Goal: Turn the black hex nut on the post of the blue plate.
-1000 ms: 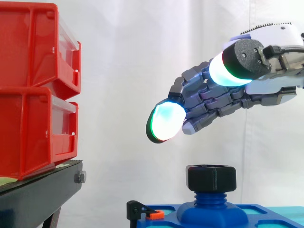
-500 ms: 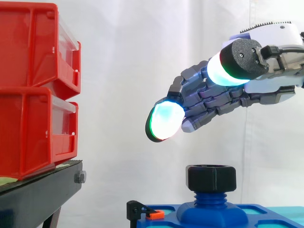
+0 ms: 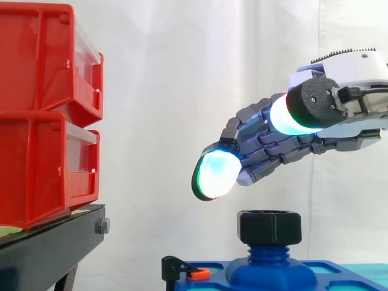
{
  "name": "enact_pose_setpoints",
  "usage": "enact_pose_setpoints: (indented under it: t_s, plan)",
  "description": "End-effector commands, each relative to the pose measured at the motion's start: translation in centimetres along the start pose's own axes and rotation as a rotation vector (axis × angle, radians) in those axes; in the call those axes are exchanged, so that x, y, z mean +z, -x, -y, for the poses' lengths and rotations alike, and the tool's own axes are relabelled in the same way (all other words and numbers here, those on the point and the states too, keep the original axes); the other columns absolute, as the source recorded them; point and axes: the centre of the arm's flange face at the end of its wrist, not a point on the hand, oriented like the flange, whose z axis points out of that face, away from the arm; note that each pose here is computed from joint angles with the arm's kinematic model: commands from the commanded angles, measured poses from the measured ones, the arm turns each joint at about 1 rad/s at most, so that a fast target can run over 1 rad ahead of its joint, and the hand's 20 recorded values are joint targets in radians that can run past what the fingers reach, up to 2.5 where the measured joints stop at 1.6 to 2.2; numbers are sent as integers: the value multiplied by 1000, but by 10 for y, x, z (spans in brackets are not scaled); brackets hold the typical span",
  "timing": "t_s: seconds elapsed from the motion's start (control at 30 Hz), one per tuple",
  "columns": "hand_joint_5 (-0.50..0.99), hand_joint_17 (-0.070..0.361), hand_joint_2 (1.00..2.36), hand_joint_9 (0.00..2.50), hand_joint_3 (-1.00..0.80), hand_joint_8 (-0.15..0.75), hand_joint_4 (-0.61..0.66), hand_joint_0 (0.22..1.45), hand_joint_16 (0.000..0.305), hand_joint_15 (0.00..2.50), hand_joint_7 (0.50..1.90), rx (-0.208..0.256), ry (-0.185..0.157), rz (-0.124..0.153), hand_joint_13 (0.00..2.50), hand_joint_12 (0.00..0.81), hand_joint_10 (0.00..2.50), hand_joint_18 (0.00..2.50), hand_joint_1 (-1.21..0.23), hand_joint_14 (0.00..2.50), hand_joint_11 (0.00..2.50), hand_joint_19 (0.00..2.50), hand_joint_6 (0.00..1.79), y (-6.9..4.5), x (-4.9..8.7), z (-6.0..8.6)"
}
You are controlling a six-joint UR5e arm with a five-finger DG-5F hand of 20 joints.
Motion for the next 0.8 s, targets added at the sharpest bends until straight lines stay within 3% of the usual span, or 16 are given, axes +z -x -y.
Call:
enact_pose_setpoints:
  t_s: [0.0,0.13,0.53,0.57,0.6,0.63,0.67,0.7,0.73,0.77]
  plan:
    - [-242,136,1000,109,-500,298,259,379,60,5,715,-5,-2,4,104,416,0,188,-386,0,0,299,502,1,0,3]
    - [-241,136,1000,111,-500,298,259,380,60,5,715,-10,-11,-3,104,416,0,190,-384,0,0,300,502,-4,-2,8]
    - [-241,135,1000,119,-500,299,260,384,60,2,715,-10,-9,4,109,411,0,196,-379,0,0,300,502,-2,-1,12]
    - [-241,135,1000,120,-500,299,260,384,60,3,715,-11,-15,-3,109,411,0,196,-379,0,0,300,502,-7,0,16]
    - [-241,135,1000,121,-500,300,259,385,60,2,715,-11,-30,-26,109,411,0,197,-379,0,0,292,502,-24,5,26]
    - [-241,135,1000,122,-500,300,259,385,60,0,715,-3,-28,-25,110,411,0,197,-377,0,0,300,502,-24,8,26]
    - [-241,135,1000,123,-500,300,259,385,60,3,715,16,-28,-57,110,411,0,197,-377,0,0,300,502,-46,18,43]
    - [-241,134,1000,123,-500,300,259,385,60,0,715,25,-17,-53,111,411,0,198,-377,0,0,299,502,-44,22,41]
    - [-241,134,1000,122,-500,300,258,386,60,4,714,41,22,-46,114,411,0,198,-374,0,0,300,502,-37,33,31]
    - [-241,134,1000,126,-500,300,259,386,60,7,716,39,31,-57,113,411,0,199,-376,1,0,299,502,-39,33,26]
